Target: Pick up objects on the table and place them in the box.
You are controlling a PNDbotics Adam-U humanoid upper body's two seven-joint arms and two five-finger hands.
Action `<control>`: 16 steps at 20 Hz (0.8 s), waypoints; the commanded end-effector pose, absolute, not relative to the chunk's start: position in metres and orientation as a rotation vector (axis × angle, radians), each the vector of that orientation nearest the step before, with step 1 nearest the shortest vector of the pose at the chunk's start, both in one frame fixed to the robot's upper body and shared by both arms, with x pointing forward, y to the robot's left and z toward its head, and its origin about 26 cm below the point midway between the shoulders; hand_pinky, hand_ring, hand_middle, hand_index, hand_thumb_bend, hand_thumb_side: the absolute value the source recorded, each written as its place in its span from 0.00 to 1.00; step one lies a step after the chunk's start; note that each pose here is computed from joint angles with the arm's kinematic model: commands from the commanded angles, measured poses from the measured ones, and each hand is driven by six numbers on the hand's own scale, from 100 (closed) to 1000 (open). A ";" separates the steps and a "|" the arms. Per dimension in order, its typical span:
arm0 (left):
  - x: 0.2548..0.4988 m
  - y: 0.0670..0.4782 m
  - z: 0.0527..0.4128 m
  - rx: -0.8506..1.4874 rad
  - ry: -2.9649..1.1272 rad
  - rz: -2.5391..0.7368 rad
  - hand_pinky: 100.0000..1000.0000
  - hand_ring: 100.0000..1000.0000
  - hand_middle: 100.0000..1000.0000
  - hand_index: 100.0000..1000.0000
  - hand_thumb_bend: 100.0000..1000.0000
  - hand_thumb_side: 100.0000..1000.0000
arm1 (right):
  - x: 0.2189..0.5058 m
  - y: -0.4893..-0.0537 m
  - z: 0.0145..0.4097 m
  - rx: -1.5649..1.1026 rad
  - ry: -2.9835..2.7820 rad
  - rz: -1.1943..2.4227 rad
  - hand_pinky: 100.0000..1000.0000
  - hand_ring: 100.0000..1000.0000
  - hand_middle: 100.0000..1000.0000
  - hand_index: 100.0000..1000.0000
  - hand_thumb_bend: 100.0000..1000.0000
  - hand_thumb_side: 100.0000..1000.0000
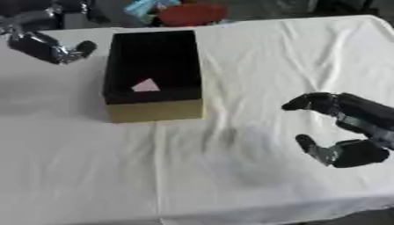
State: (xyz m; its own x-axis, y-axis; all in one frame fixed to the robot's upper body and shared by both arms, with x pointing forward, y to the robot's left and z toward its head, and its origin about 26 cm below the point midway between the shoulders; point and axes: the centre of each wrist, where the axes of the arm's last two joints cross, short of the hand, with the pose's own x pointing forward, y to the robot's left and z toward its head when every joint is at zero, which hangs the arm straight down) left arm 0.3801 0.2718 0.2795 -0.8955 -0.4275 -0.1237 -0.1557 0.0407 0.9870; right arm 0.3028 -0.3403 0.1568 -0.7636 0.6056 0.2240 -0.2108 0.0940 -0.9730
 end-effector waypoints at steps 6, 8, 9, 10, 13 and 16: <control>0.332 0.301 0.260 0.419 -2.019 -1.928 0.55 0.51 0.53 0.79 0.00 0.16 | 0.303 -0.344 0.166 -0.344 -1.665 2.137 0.80 0.82 0.81 0.93 0.00 0.65; 0.327 0.306 0.249 0.388 -2.007 -1.868 0.54 0.50 0.53 0.79 0.00 0.16 | 0.302 -0.345 0.166 -0.346 -1.670 2.130 0.80 0.82 0.81 0.93 0.00 0.65; 0.325 0.308 0.243 0.369 -2.008 -1.837 0.54 0.49 0.53 0.79 0.00 0.16 | 0.302 -0.345 0.166 -0.345 -1.671 2.127 0.80 0.82 0.81 0.93 0.00 0.65; 0.323 0.309 0.238 0.353 -2.009 -1.802 0.54 0.49 0.52 0.79 0.00 0.16 | 0.302 -0.345 0.165 -0.344 -1.672 2.126 0.80 0.82 0.81 0.93 0.00 0.65; 0.319 0.313 0.225 0.319 -1.996 -1.737 0.54 0.49 0.52 0.79 0.00 0.16 | 0.302 -0.344 0.166 -0.344 -1.676 2.124 0.80 0.82 0.81 0.93 0.00 0.65; 0.315 0.315 0.216 0.300 -1.966 -1.707 0.54 0.49 0.52 0.79 0.00 0.17 | 0.302 -0.345 0.166 -0.350 -1.679 2.119 0.80 0.82 0.81 0.93 0.00 0.65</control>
